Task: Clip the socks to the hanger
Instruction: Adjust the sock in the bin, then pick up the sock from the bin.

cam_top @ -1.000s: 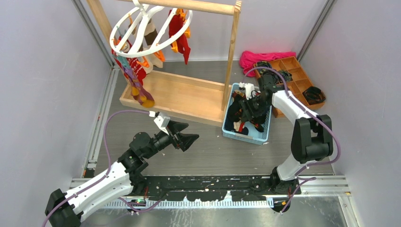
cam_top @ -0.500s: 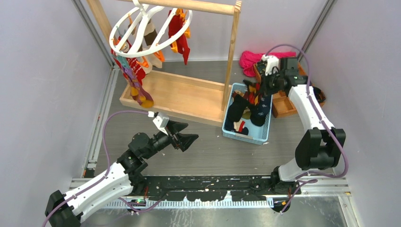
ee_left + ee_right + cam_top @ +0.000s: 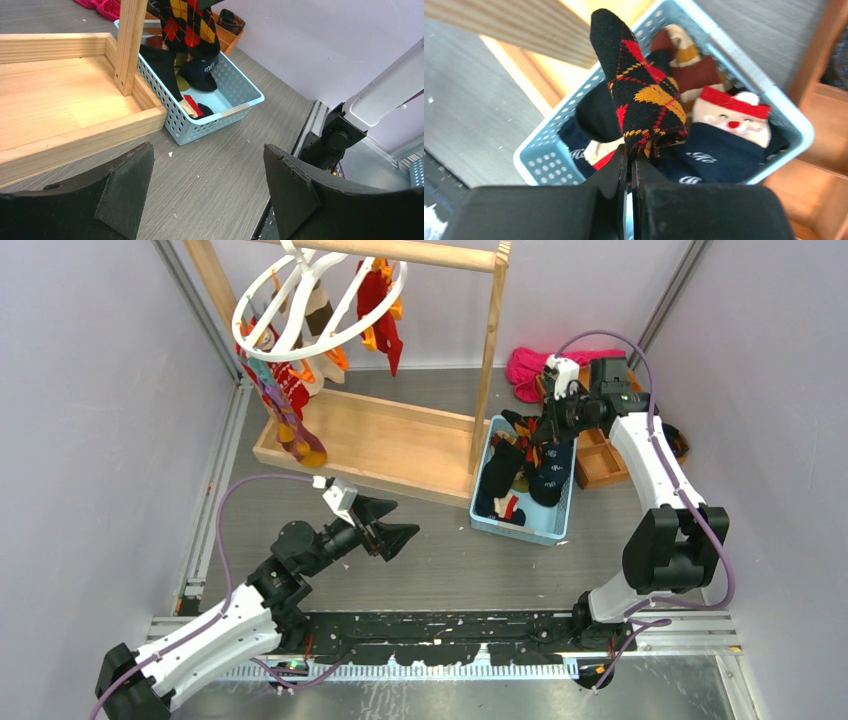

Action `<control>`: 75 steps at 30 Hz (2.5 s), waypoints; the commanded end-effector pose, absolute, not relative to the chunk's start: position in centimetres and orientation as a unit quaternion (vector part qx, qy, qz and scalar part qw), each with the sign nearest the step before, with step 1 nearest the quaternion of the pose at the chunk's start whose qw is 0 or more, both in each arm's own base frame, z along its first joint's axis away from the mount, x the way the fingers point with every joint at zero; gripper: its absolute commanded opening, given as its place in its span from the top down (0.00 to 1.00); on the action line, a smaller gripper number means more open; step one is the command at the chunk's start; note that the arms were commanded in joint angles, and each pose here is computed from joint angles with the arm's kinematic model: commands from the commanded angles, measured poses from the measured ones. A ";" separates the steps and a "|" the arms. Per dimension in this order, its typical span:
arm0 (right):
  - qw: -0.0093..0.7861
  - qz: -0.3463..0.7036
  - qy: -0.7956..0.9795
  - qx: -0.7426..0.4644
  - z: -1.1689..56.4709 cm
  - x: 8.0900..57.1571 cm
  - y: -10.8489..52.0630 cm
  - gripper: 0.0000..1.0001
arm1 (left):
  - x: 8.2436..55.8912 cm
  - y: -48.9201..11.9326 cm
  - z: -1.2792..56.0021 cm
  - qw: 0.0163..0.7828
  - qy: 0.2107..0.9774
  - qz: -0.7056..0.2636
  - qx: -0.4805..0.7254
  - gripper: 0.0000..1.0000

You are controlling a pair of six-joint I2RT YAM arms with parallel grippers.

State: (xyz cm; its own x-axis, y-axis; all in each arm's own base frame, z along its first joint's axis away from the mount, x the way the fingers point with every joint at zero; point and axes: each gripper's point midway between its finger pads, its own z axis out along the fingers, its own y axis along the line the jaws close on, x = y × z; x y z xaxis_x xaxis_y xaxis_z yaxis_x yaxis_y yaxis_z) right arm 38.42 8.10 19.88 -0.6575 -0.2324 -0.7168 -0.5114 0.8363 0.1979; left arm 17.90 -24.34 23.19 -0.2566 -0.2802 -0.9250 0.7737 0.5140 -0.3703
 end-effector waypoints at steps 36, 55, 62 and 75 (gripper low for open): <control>0.209 0.329 0.881 -0.268 10.7 29.1 16.5 0.71 | 18.2 -24.9 23.8 0.580 0.644 -0.461 0.188 0.19; 0.143 0.183 0.951 -0.204 1.6 30.5 14.8 0.71 | 17.7 -24.0 23.7 0.589 0.640 -0.460 0.178 0.19; 0.220 0.255 0.913 -0.231 8.9 31.3 16.4 0.95 | 17.5 -23.6 23.9 0.592 0.640 -0.457 0.179 0.19; 0.352 0.269 0.870 -0.217 20.0 34.4 12.7 0.97 | 17.7 -24.1 24.2 0.587 0.640 -0.460 0.184 0.19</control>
